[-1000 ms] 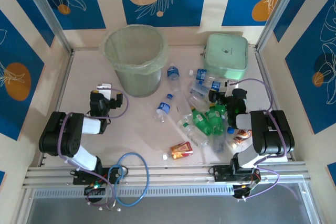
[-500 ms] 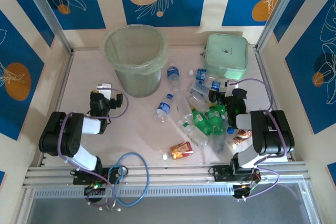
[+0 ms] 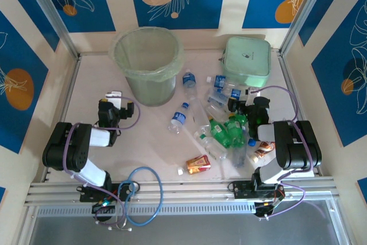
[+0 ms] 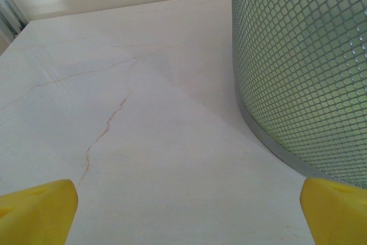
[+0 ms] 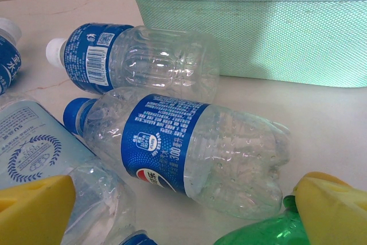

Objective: Put the plastic bottles in the bin

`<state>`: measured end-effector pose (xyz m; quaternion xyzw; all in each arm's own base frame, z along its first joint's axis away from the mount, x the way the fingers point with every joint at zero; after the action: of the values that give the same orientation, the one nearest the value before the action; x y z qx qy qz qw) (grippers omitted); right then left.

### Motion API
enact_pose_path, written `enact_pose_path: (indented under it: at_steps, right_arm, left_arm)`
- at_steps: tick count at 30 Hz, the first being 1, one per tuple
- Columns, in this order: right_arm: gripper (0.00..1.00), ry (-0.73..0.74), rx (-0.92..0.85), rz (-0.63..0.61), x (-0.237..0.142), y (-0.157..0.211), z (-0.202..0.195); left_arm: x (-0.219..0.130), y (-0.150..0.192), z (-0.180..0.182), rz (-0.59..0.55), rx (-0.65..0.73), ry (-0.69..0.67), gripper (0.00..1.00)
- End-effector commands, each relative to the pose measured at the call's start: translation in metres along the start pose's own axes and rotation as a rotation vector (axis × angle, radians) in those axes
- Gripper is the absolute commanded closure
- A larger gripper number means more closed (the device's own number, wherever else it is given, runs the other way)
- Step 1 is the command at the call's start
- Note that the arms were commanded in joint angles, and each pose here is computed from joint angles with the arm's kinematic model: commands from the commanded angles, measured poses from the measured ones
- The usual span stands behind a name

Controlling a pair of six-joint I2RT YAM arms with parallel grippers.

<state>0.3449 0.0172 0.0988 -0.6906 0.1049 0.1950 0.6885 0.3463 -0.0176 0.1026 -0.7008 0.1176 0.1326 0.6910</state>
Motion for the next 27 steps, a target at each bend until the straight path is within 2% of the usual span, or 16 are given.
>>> enact_pose_path:
  at_steps: [1,3,4,6,8,10,11,12,13,14,17,20,23,27]
  right_arm:
    - [0.01,-0.013,-0.017,-0.048,0.0,-0.015,0.0]
    - [0.01,-0.004,-0.013,-0.058,-0.001,-0.017,-0.001]
    - [0.01,0.054,0.005,-0.063,-0.003,-0.023,-0.005]
    - [0.01,0.242,0.045,0.062,-0.019,-0.053,-0.015]
    - [0.01,0.319,0.23,0.195,-0.054,-0.1,-0.016]
    - [0.01,0.344,0.434,0.248,-0.092,-0.131,-0.012]
    - [0.01,0.379,0.533,0.246,-0.108,-0.136,-0.012]
    - [0.01,0.459,0.68,0.259,-0.122,-0.124,-0.016]
    - [0.01,0.395,0.742,0.275,-0.126,-0.118,-0.013]
    - [0.01,0.293,0.739,0.282,-0.127,-0.114,-0.007]
    - [0.01,0.373,0.692,0.381,-0.157,-0.099,-0.002]
    - [0.0,0.495,0.531,0.525,-0.184,-0.089,0.012]
    - [0.01,0.567,0.336,0.629,-0.206,-0.077,0.03]
    - [0.08,0.537,0.371,0.795,-0.213,-0.052,0.045]
  left_arm:
    - [0.001,-0.006,-0.003,-0.021,-0.008,0.019,0.01]
    - [0.0,-0.007,-0.003,-0.026,-0.008,0.016,0.01]
    - [-0.001,-0.012,0.0,-0.041,-0.012,-0.016,0.01]
    - [-0.01,-0.04,0.007,-0.005,-0.031,-0.086,0.01]
    - [-0.022,-0.079,0.017,-0.02,-0.071,-0.18,0.01]
    - [-0.042,-0.113,0.028,-0.05,-0.199,-0.263,0.01]
    - [-0.054,-0.124,0.029,-0.016,-0.268,-0.267,0.01]
    - [-0.065,-0.129,0.026,0.018,-0.35,-0.251,0.05]
    - [-0.075,-0.129,0.023,0.039,-0.414,-0.229,0.07]
    - [-0.085,-0.126,0.019,0.059,-0.477,-0.211,0.09]
    - [-0.116,-0.115,0.0,0.101,-0.56,-0.126,0.11]
    - [-0.147,-0.117,-0.027,0.129,-0.5,-0.007,0.13]
    - [-0.171,-0.118,-0.071,0.179,-0.42,0.178,0.15]
    - [-0.195,-0.106,-0.142,0.288,-0.268,0.416,0.17]
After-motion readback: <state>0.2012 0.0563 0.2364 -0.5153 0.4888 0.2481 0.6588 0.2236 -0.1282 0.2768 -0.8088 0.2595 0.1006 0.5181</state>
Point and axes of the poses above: each hand's point on the last joint's axis, 136 mm out from that joint toward the fingers, its own x axis out along the fingers, its own z axis along the line the jaws close on, y = z × x, the point moved 5 cm from there along -x, back along the fingers, and after that the axes turned 7 degrees about -x, right-handed, at the moved point
